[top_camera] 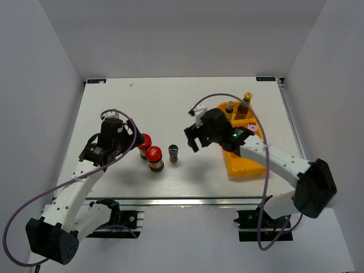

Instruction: Organize the condiment bottles

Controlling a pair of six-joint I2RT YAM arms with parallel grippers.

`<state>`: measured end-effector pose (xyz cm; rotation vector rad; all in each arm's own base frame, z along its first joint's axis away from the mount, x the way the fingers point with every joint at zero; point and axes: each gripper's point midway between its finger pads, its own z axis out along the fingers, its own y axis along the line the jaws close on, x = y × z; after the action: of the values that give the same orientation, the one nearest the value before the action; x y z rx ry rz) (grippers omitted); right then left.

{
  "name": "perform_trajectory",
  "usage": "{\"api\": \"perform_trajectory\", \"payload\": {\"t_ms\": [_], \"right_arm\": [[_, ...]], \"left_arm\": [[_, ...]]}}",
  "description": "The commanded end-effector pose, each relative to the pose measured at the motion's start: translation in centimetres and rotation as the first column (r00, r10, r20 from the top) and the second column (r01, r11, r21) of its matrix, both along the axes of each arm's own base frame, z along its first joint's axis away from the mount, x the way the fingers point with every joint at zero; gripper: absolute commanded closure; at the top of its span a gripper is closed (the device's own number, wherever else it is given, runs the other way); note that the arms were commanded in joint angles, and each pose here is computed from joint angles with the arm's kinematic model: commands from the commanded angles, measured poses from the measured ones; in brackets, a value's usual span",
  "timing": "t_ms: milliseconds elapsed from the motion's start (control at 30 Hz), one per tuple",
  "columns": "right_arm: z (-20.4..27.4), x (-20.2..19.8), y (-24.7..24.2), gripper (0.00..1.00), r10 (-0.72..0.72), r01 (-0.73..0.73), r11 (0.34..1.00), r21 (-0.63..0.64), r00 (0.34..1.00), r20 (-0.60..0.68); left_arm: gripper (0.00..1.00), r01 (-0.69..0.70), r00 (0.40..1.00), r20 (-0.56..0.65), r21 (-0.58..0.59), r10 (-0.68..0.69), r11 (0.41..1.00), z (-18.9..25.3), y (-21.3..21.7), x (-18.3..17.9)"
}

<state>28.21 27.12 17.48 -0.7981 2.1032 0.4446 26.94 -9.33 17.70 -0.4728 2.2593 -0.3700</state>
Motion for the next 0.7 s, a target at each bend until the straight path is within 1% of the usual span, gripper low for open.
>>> {"api": "perform_trajectory", "payload": {"t_ms": [0,33,100,133,167,233,267,333,400,500,567,600,633,667], "right_arm": [[-0.6,-2.7,4.7,0.11,0.249,-0.245,0.964,-0.105,0.968,0.034],[-1.5,-2.7,5.6,0.11,0.273,-0.269,0.954,-0.133,0.962,0.016],[-2.2,-2.9,6.7,0.11,0.302,-0.3,0.944,-0.139,0.953,-0.01],[-3.3,-2.9,7.3,0.11,0.305,-0.307,0.94,-0.152,0.952,-0.036],[-2.8,-3.0,8.2,0.11,0.323,-0.326,0.937,-0.123,0.946,-0.041],[-3.9,-2.9,9.1,0.11,0.33,-0.337,0.932,-0.134,0.941,-0.071],[-3.4,-2.7,9.7,0.11,0.332,-0.337,0.933,-0.125,0.941,-0.061],[-3.8,-2.2,10.6,0.11,0.323,-0.33,0.935,-0.13,0.944,-0.068],[-4.6,-2.4,11.1,0.13,0.332,-0.342,0.93,-0.134,0.939,-0.095],[-5.3,-3.2,11.7,0.2,0.357,-0.37,0.919,-0.137,0.927,-0.115],[-5.5,-3.5,11.9,0.27,0.363,-0.379,0.916,-0.135,0.923,-0.126],[-5.7,-3.6,12.0,0.29,0.357,-0.373,0.918,-0.131,0.924,-0.135],[-5.8,-3.6,11.8,0.35,0.35,-0.368,0.92,-0.135,0.926,-0.139],[-5.8,-3.6,11.8,0.38,0.349,-0.367,0.92,-0.135,0.926,-0.142]], "left_arm": [[0.02,-0.002,1.0,0.019,-0.006,0.002,1.0,0.3,-0.1,0.1],[0.02,-0.002,1.0,0.017,-0.003,0.002,1.0,0.3,0.0,0.1],[0.02,-0.002,1.0,0.015,-0.003,0.002,1.0,0.3,0.0,0.0],[0.02,-0.003,1.0,0.015,-0.002,0.003,1.0,0.3,0.0,0.0],[0.02,-0.004,1.0,0.017,-0.001,0.004,1.0,0.4,0.0,0.0],[0.02,-0.004,1.0,0.02,-0.002,0.004,1.0,0.4,0.1,0.0],[0.02,-0.004,1.0,0.022,-0.003,0.004,1.0,0.4,0.1,-0.1],[0.02,-0.003,1.0,0.023,-0.002,0.003,1.0,0.5,0.1,0.0],[0.02,-0.003,1.0,0.022,-0.002,0.003,1.0,0.4,0.0,0.0],[0.02,-0.003,1.0,0.022,-0.002,0.003,1.0,0.4,0.0,0.1],[0.02,0.005,1.0,0.026,-0.006,-0.004,1.0,0.5,-0.1,0.1],[0.02,0.013,0.999,0.029,-0.011,-0.013,1.0,0.6,-0.3,0.1],[0.02,0.012,0.999,0.031,-0.011,-0.011,1.0,0.6,-0.3,0.2],[0.02,0.012,1.0,0.029,-0.011,-0.011,1.0,0.6,-0.3,0.1]]}}
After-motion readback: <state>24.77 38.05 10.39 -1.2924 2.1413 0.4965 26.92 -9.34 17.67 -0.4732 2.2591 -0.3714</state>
